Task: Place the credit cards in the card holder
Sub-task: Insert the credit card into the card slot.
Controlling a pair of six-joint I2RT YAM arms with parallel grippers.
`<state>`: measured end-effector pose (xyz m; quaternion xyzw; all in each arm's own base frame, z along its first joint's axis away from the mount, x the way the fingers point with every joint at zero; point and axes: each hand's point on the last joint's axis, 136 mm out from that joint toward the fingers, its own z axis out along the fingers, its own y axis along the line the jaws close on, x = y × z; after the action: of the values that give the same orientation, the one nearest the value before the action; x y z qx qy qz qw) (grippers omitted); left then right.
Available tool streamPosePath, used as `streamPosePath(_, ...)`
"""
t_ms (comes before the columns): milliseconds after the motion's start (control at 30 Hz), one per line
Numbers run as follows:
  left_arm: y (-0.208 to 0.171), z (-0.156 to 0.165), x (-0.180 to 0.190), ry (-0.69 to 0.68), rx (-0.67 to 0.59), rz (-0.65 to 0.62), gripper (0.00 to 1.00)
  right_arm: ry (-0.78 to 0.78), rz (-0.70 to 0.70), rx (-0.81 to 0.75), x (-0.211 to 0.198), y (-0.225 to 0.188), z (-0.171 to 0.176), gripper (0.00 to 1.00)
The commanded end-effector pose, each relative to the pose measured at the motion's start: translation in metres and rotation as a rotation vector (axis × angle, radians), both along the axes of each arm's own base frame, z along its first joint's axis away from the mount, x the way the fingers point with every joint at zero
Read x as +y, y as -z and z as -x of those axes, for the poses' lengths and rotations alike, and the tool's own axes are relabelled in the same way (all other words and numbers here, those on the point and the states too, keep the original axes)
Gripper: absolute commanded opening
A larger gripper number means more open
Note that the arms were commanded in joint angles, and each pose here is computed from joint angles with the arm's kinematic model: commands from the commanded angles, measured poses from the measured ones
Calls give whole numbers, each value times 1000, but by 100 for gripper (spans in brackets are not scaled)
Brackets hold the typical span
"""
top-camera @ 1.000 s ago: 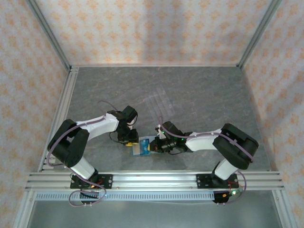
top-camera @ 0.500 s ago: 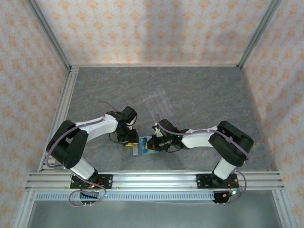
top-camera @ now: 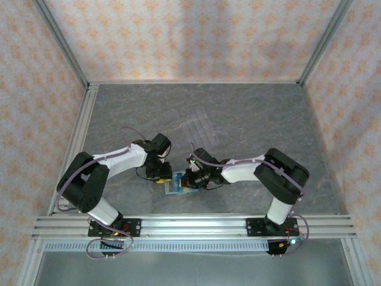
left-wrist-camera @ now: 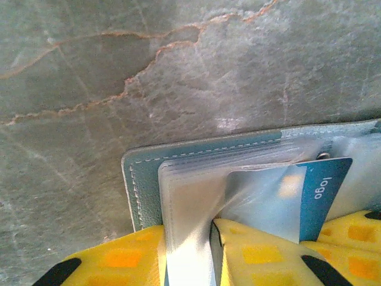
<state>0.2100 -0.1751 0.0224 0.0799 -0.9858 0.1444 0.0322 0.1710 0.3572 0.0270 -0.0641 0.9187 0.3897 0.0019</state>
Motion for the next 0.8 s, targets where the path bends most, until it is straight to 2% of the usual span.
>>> streamPosePath(0, -5, 12, 4, -7, 28, -17, 28, -37, 48, -6, 2, 9, 7, 0)
streamPosePath(267, -28, 1, 5, -56, -17, 48, 28, -42, 109, 12, -11, 13, 13, 0)
streamPosePath(333, -25, 3, 9, -63, -11, 39, 22, -46, 113, 12, -11, 12, 13, 0)
streamPosePath(433, -18, 7, 14, -80, 3, 28, 6, -56, 119, 10, -8, 10, 12, 0)
streamPosePath(500, -12, 10, 19, -90, 17, 10, 0, -67, 126, 10, -7, 8, 11, 0)
streamPosePath(767, 14, 19, 23, -95, 60, -14, 0, -101, 143, 13, -3, 3, 11, 0)
